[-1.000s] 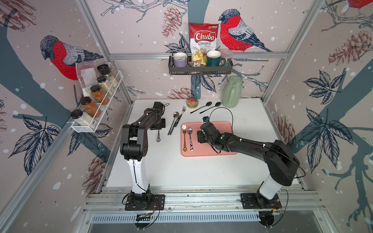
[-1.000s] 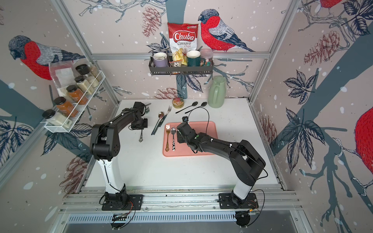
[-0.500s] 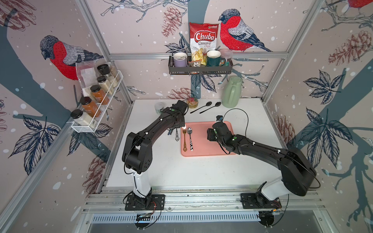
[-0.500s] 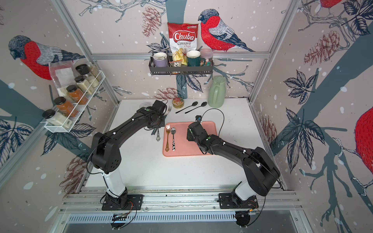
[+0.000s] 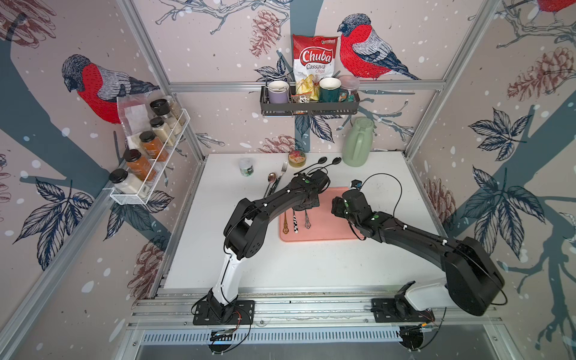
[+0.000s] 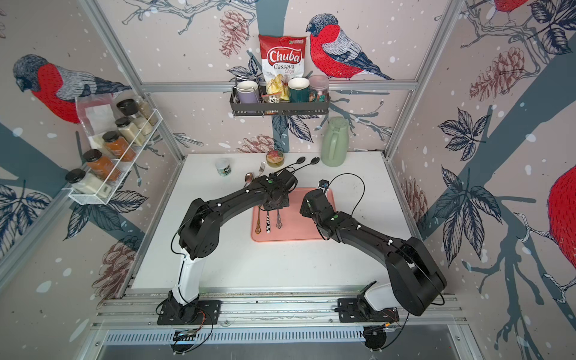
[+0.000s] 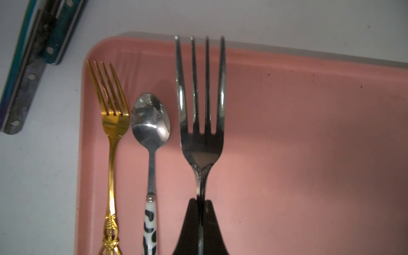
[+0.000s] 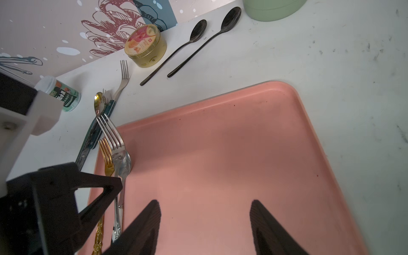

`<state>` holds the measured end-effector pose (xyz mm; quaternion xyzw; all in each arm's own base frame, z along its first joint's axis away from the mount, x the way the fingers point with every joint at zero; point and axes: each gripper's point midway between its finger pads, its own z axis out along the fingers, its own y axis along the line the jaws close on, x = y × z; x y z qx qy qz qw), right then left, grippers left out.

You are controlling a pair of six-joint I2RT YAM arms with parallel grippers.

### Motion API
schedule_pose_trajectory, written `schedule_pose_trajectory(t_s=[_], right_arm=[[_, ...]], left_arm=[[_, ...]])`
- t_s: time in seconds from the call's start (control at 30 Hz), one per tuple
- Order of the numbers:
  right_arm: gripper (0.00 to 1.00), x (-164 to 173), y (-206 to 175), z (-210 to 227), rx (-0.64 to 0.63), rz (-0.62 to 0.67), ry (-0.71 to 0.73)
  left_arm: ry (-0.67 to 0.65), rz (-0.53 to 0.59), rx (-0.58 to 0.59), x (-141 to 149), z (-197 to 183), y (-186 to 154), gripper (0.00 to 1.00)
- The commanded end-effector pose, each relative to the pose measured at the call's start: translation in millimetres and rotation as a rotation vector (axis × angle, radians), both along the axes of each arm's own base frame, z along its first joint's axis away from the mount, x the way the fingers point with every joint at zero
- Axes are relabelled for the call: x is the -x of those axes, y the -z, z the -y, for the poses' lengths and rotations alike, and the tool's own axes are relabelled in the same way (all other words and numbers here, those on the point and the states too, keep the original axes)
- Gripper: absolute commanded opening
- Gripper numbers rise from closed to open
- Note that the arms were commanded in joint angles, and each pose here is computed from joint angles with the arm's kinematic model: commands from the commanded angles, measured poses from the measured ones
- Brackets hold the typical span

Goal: Set the spoon and fork side by side
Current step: Place the fork on the tray.

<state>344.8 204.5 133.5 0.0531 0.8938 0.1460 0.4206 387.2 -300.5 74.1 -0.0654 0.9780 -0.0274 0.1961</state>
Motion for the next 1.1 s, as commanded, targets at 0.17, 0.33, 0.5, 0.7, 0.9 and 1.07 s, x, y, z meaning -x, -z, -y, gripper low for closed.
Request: schedule_pose_trajectory(t_s=[0.17, 0.33, 0.5, 0.7, 0.9, 1.07], right_arm=[[0.66, -2.9, -7.7, -3.4, -0.062, 0.023, 0.003], [0.66, -2.6, -7.4, -3.5, -0.062, 0.022, 0.003], [0.66, -2.6, -7.7, -2.8, -0.064, 0.024, 0.004], [0.66, -2.7, -6.8, -3.1, -0.062, 0.020, 0.003], [0.66, -3.5, -6.3, -3.5, -0.061, 0.019, 0.004], [0.66, -3.4, -5.9, -3.5, -0.060, 0.016, 0.004]], left_arm=[[-0.034, -0.039, -0.079, 10.5, -7.3, 21.8, 0.00], [-0.033, -0.049, -0.107, 10.2, -10.9, 31.6, 0.00], [-0.020, -0.080, -0.112, 6.3, -12.9, 40.2, 0.00], [-0.002, -0.092, -0.139, 1.3, -23.2, 38.3, 0.00], [0.041, -0.120, -0.125, 1.3, -17.0, 45.0, 0.00], [0.042, -0.133, -0.111, 4.0, -14.2, 50.5, 0.00]])
